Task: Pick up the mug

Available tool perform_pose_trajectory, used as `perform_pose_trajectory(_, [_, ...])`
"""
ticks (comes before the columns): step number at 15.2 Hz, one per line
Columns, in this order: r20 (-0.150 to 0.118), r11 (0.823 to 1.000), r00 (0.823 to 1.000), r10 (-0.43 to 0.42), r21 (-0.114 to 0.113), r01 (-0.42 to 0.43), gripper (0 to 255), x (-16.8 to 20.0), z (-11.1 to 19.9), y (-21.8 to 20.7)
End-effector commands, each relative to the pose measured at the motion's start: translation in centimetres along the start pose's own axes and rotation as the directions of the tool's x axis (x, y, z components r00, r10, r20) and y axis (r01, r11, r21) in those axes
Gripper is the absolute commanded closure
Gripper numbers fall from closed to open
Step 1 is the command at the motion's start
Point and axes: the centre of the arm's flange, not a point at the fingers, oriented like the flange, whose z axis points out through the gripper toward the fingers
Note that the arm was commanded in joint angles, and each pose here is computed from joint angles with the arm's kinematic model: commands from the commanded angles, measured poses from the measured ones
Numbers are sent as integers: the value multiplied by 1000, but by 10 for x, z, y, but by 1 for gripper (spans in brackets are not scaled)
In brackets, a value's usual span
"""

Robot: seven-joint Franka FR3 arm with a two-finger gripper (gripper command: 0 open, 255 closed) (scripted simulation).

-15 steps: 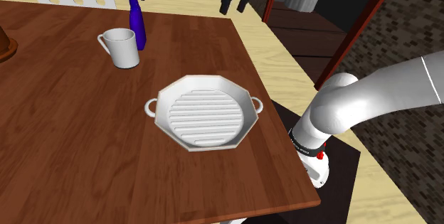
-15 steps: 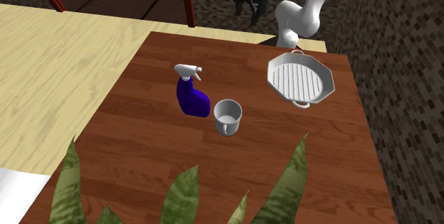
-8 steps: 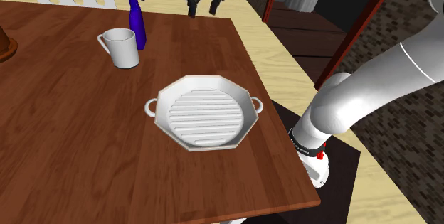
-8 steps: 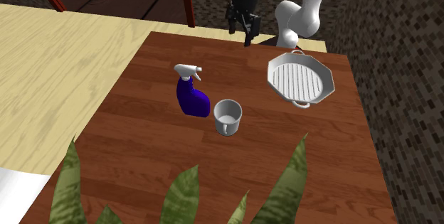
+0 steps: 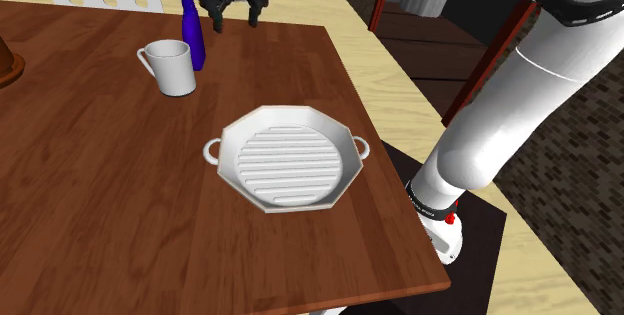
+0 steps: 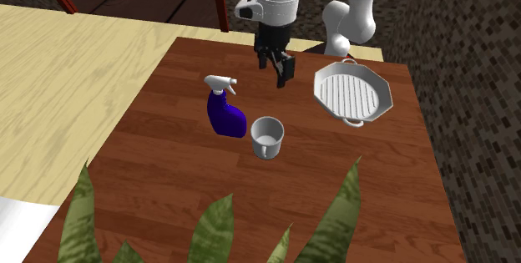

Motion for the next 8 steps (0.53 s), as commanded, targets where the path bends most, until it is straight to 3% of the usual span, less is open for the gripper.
perform_pose_trajectory(1, [15,1000,1000,3,-4,-3,0,21,10,-16])
perform_pose_trajectory(8, [65,1000,998,8,-19,-7,0,90,49,-76])
